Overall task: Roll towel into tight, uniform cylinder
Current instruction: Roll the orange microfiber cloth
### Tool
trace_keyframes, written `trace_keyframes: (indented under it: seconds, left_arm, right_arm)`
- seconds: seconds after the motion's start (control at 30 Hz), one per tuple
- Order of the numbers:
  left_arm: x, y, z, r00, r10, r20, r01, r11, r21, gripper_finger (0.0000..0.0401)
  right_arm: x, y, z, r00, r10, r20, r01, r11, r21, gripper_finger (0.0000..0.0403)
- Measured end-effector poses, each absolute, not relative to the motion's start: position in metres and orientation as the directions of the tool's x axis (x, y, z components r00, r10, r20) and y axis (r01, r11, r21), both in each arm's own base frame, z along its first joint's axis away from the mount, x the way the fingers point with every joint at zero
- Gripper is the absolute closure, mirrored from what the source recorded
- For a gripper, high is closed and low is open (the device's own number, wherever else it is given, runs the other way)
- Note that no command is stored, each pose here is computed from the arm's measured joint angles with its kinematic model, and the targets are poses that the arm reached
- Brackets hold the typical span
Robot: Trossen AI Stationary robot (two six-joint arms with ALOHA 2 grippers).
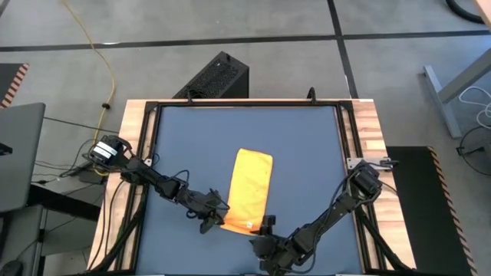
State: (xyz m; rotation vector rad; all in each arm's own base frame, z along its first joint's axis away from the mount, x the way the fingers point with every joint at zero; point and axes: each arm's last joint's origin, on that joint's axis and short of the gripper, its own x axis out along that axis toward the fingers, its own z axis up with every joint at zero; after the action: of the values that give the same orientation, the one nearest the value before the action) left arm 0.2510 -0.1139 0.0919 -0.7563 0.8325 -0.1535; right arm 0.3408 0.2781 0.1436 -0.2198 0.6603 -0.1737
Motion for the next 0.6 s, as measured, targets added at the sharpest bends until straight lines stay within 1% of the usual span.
trace_keyframes:
  seconds: [0.17,0.33,0.47,0.6]
  left_arm:
    - [0.251,-0.114,0.092,0.676,-0.405,-0.615,-0.159,0.735,-0.659,0.0401]
    - [0.251,-0.114,0.092,0.676,-0.405,-0.615,-0.157,0.737,-0.657,0.0401]
    - [0.251,-0.114,0.092,0.676,-0.404,-0.616,-0.151,0.742,-0.653,0.0401]
    - [0.251,-0.114,0.091,0.674,-0.404,-0.618,-0.151,0.744,-0.651,0.0401]
  right_arm:
    - [0.341,0.277,0.143,0.764,-0.213,-0.609,0.074,0.967,-0.246,0.0234]
    - [0.344,0.270,0.142,0.752,-0.232,-0.617,0.086,0.963,-0.256,0.0234]
    - [0.349,0.263,0.134,0.728,-0.254,-0.638,0.097,0.958,-0.270,0.0234]
    - [0.352,0.258,0.125,0.695,-0.244,-0.676,0.113,0.966,-0.233,0.0234]
